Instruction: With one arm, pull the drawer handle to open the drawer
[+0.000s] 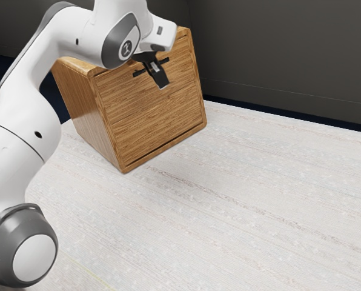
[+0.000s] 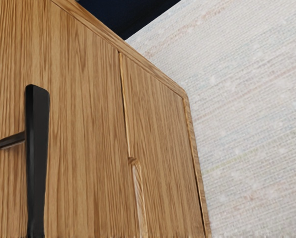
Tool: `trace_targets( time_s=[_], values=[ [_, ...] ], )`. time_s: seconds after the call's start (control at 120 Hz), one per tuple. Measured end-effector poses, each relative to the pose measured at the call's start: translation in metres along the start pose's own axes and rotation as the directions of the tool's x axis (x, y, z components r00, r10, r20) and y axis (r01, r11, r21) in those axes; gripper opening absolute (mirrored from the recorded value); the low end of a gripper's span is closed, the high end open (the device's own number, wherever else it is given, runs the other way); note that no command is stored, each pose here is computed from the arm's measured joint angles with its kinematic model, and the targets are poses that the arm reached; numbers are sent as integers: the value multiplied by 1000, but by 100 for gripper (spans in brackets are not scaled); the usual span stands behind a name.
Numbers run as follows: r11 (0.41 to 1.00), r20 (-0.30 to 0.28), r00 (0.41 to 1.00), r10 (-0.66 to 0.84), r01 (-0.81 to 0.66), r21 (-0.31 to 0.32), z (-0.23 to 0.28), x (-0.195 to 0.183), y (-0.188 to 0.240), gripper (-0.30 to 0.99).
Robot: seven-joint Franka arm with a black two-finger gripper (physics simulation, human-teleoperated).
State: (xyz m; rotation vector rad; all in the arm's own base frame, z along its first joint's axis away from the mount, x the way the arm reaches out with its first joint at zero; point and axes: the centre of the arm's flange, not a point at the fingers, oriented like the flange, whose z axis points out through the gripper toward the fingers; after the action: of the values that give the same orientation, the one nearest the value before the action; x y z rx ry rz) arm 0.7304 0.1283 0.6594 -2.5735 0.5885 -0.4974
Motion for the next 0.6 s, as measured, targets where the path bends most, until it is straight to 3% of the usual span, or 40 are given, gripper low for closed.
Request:
trace_targets(
  time_s=[0.325, 0.6],
  values=[
    [999, 15, 999, 47, -47, -6, 16, -1, 1, 72],
    [998, 20, 997, 68, -68, -7, 22, -1, 1, 67]
  ],
)
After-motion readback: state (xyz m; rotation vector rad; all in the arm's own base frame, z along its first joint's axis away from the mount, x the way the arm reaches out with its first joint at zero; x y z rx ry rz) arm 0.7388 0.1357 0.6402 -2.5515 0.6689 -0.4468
